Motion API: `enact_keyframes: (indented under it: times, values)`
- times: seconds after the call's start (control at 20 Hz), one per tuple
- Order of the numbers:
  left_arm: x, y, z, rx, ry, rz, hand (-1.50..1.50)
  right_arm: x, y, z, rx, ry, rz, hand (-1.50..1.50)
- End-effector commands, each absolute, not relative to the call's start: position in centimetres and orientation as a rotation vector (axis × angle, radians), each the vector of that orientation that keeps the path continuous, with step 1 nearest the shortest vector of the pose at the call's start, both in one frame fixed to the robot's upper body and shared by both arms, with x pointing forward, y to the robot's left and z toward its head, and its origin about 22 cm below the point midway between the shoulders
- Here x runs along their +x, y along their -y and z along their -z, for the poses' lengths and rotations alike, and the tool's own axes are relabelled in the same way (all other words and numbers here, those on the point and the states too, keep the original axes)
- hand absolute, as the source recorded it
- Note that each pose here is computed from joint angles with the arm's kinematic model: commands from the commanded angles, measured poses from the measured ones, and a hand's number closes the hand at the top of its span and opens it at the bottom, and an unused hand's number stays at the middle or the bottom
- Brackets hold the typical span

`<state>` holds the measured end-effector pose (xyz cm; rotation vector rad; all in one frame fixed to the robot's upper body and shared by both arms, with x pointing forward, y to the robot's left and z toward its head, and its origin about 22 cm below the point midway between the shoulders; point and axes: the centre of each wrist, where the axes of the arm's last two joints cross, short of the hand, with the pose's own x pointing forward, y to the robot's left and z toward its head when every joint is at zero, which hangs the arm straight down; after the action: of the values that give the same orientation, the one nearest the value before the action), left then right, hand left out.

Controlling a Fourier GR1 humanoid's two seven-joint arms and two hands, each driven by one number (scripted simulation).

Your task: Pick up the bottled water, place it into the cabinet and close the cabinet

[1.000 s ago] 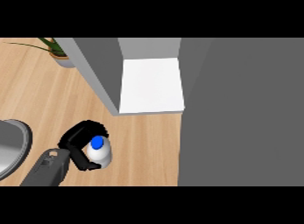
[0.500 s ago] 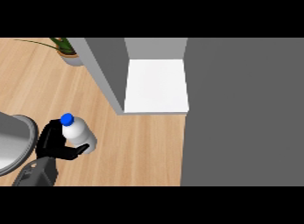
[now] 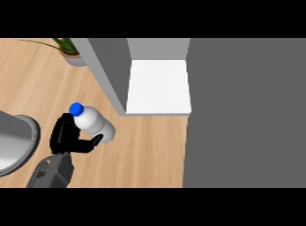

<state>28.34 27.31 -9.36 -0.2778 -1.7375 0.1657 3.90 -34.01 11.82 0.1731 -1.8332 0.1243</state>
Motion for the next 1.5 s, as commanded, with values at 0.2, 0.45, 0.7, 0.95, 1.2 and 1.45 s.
enact_keyframes:
  times: [0.2, 0.45, 0.7, 0.95, 1.2, 1.45]
  values:
    - [29.5, -20.8, 6.0, -0.314, 1.737, -0.141, 1.50, 3.3, 32.0, -15.6, 0.238, 1.896, -0.134, -1.50]
    - [30.9, -16.3, 1.8, -0.268, 1.764, -0.112, 1.50, 3.1, 32.1, -15.6, 0.247, 1.892, -0.144, -1.50]
    - [31.4, -14.7, -0.1, -0.222, 1.781, -0.096, 1.50, 3.2, 31.6, -16.0, 0.248, 1.900, -0.157, -1.50]
    - [32.4, -12.0, -1.8, -0.092, 1.791, -0.079, 1.50, 4.0, 33.1, -14.6, 0.254, 1.905, -0.122, -1.50]
    - [33.7, -11.5, -1.9, 0.014, 1.745, -0.046, 1.50, 4.2, 32.8, -14.5, 0.273, 1.921, -0.140, -1.50]
    - [33.9, -11.2, -1.5, 0.077, 1.702, -0.047, 1.50, 4.5, 32.4, -14.0, 0.312, 1.899, -0.132, -1.50]
